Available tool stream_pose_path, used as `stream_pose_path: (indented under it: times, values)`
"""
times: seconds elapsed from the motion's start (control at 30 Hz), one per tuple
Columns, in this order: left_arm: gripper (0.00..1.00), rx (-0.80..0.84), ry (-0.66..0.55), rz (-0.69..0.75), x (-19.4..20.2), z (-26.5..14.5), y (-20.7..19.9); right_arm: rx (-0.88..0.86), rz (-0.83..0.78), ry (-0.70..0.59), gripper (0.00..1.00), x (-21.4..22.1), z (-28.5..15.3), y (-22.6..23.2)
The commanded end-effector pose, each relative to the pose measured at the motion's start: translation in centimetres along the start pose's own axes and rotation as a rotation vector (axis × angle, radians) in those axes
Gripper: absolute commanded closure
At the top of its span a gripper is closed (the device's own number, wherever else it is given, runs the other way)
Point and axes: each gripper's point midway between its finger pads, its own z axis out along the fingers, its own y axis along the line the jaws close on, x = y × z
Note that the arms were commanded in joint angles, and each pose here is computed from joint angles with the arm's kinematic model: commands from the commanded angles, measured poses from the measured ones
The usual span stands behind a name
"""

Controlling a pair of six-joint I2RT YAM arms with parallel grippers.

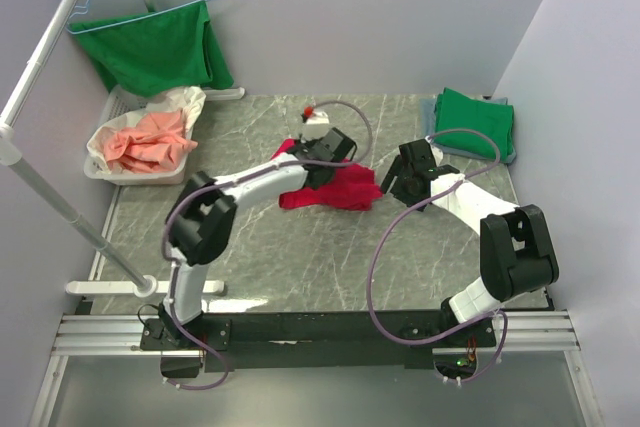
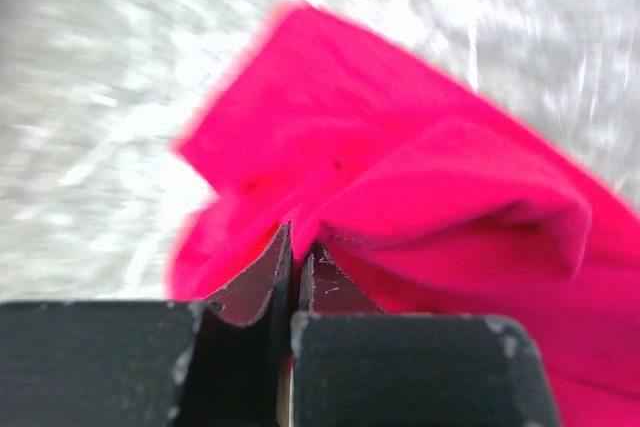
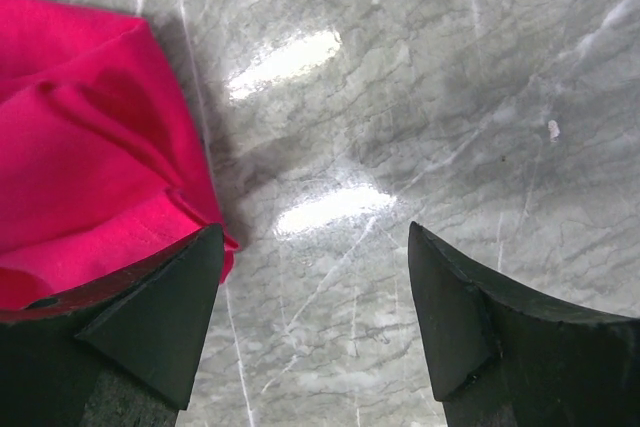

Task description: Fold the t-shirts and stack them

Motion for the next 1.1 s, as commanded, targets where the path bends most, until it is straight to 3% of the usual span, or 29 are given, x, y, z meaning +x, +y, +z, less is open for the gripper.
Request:
stream_pose_path:
  times: [0.0, 0.37, 0.6, 0.87, 1.07]
  values:
    - [0.99, -0.090, -0.179, -0.186, -8.9, -5.4, 6.5, -0.072, -0.007, -0.040, 0.19, -1.1, -1.1, 1.4]
    - [0.99, -0.210, -0.372, -0.402, -15.4, -14.2, 18.6, -0.246, -0.043, -0.053, 0.16, -2.6, -2.8, 5.4]
    - [0.99, -0.260, -0.380, -0.476, -13.7, -17.2, 23.6, -0.335, -0.090, -0.034, 0.16, -2.6, -2.8, 8.4]
    - [0.99, -0.376, -0.405, -0.594, -11.5, -20.0, 29.3, -0.431, -0.229, 0.050, 0.18, -0.3, -1.5, 15.5]
    - [0.99, -0.386, -0.423, -0.633, -11.4, -21.2, 30.9, -0.446, -0.249, 0.102, 0.26, 1.8, 0.5, 18.7]
